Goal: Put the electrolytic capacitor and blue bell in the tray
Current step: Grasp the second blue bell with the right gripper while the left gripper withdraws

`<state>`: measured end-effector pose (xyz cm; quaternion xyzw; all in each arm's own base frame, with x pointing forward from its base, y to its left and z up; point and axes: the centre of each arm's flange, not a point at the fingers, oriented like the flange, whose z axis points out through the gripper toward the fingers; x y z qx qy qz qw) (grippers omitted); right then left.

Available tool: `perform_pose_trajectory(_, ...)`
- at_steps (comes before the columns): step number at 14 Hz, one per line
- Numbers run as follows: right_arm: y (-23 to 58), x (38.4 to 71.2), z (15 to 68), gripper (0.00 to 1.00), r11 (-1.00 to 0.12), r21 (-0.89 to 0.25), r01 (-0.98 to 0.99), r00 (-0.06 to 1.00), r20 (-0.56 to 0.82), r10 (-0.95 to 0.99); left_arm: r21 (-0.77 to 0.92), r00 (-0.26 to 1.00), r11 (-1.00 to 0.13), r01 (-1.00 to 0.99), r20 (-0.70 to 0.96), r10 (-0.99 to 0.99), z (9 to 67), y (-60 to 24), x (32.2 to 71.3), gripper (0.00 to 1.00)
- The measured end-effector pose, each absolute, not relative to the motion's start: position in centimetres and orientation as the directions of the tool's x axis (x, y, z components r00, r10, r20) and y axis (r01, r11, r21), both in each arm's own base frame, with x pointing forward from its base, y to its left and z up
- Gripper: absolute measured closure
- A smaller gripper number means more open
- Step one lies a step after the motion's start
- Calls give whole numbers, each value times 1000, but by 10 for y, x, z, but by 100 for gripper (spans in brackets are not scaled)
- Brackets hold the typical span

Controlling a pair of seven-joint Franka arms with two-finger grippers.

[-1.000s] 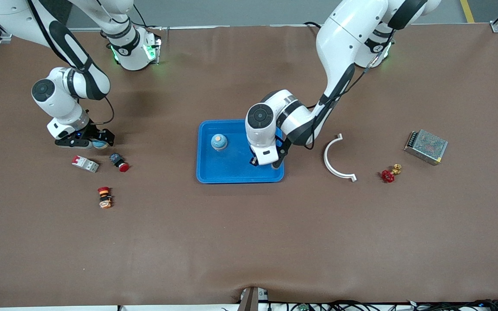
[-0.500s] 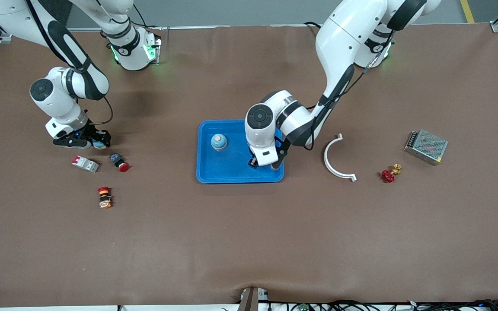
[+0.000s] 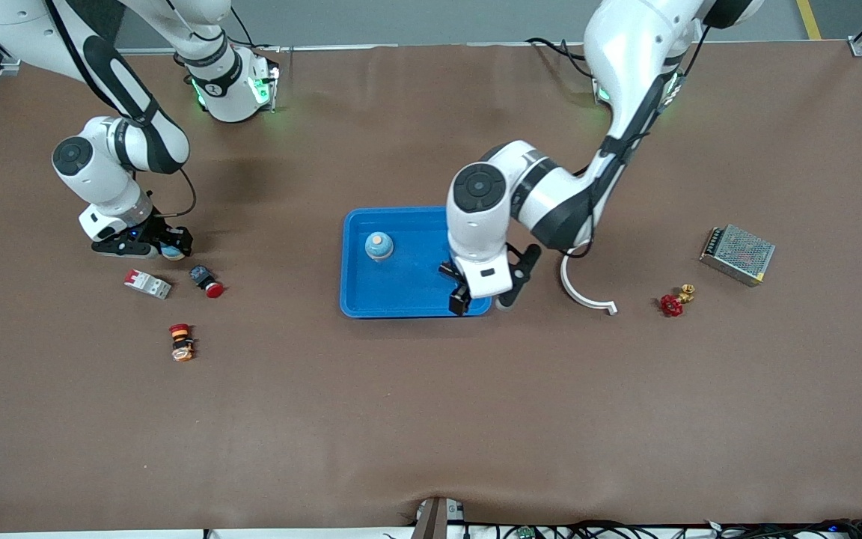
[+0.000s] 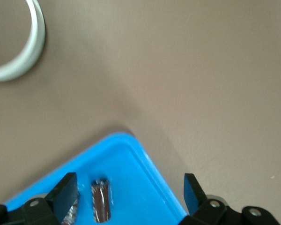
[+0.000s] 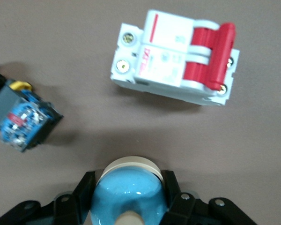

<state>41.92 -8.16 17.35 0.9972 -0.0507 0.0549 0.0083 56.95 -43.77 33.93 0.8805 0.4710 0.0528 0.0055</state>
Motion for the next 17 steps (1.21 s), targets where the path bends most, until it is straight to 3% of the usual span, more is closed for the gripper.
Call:
perform_pose_trajectory(6, -29, 434, 196, 35, -979, 21, -202, 979, 37, -201, 53, 673, -686, 726, 150, 724, 453, -343, 602, 0)
perform_pose_trajectory(12, 98, 451, 250, 35, -915, 42, -402, 916, 16, -402, -6, 820, -827, 562, 131, 557, 553, -243, 596, 0)
perform_pose_trajectory(17, 201, 477, 297, 35, -825, -16, -565, 825, -1, -565, -54, 905, -905, 422, 74, 418, 592, -180, 584, 0)
